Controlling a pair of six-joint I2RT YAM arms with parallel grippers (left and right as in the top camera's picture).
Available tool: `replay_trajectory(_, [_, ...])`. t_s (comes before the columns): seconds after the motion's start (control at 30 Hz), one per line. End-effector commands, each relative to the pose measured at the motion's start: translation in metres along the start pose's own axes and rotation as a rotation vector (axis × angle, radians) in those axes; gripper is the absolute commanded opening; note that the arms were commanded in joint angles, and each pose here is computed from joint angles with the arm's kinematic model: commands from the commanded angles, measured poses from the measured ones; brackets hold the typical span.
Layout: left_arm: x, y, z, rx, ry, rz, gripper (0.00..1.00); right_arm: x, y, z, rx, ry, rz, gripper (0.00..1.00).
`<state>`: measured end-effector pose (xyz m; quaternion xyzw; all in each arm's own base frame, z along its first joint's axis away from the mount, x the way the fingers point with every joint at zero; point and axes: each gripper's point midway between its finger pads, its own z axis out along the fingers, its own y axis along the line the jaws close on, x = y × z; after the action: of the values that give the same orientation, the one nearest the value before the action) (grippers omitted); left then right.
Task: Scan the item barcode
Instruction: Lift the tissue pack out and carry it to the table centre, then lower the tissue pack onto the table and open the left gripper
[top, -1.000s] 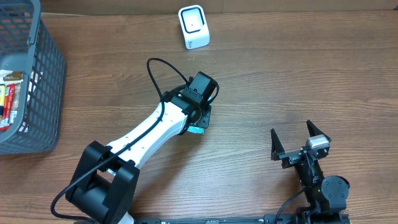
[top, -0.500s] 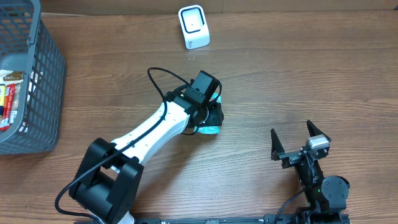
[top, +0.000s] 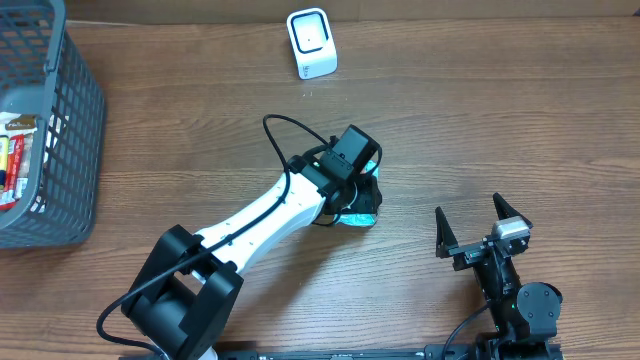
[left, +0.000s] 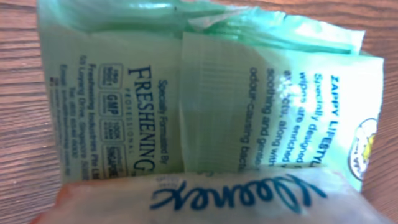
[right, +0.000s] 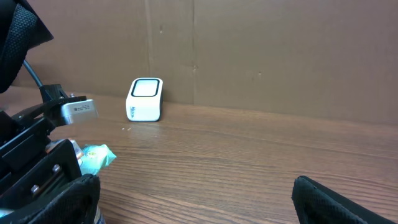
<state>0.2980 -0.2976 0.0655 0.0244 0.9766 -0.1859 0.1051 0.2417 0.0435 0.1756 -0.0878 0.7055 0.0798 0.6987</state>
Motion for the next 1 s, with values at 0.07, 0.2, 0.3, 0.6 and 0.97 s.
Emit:
replay_trajectory(0.07, [-0.003,-0.020,-0.003,-0.009,-0.055,0.039,0.61,0.002,0.001,0.000,-0.003,-0.003,-0.006,1.00])
replay_trajectory(0.2, [-0.001,-0.024,-0.002,-0.011,-0.061,0.057,1.00,0.002,0.001,0.000,-0.003,-0.003,-0.006,1.00])
replay_trajectory(0.3, [-0.004,-0.028,-0.005,-0.005,-0.068,0.065,1.00,0.002,0.001,0.000,-0.003,-0.003,-0.006,1.00])
replay_trajectory(0.6, [-0.034,-0.049,-0.065,-0.054,-0.111,0.131,1.00,0.002,0.001,0.000,-0.003,-0.003,-0.006,1.00])
replay_trajectory(0.97, [-0.017,-0.031,-0.074,-0.144,-0.020,0.246,0.78,0.002,0.001,0.000,-0.003,-0.003,-0.006,1.00])
